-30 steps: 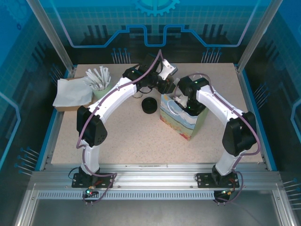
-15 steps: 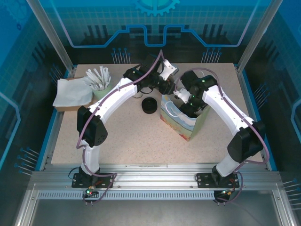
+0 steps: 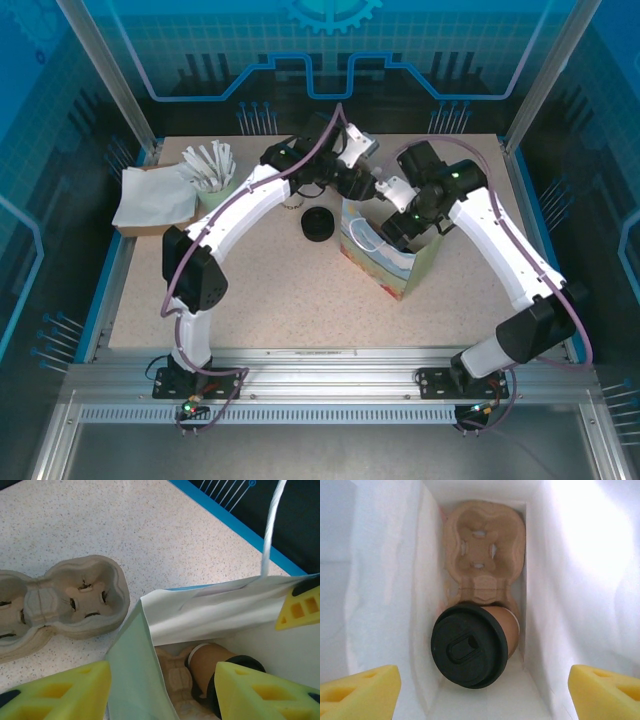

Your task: Pack the takeout coffee

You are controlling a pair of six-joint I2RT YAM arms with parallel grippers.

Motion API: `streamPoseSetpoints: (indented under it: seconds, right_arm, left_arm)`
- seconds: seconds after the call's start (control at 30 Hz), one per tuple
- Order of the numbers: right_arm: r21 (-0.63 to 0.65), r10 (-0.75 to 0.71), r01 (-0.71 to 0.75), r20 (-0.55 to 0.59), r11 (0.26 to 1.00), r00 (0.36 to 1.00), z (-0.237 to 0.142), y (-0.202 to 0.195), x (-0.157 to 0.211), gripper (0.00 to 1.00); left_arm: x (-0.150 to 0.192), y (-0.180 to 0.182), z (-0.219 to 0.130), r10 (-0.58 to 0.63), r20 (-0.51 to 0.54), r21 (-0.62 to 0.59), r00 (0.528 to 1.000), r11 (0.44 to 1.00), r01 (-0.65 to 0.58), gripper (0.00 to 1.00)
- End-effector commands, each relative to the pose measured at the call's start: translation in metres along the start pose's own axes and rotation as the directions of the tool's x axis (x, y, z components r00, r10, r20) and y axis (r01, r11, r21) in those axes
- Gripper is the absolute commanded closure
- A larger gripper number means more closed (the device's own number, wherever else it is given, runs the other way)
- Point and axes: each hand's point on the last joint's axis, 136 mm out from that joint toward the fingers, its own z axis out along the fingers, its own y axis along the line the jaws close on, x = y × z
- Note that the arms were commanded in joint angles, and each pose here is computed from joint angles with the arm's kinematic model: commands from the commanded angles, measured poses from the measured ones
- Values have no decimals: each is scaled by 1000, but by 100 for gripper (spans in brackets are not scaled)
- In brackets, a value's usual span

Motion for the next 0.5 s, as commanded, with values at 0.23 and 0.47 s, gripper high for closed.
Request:
streamPoseSetpoints:
  seconds: [0.23, 0.47]
  right_arm:
    - [-84, 4, 25, 332, 996, 943, -79, 16, -34, 13]
    - [-17, 8, 5, 681, 1000, 732, -168, 19, -62, 11]
  left_arm:
    - [-57, -14, -84, -50, 233, 67, 971, 997, 35, 33]
    - [-62, 1, -161, -107, 460, 2, 881, 993, 119, 27]
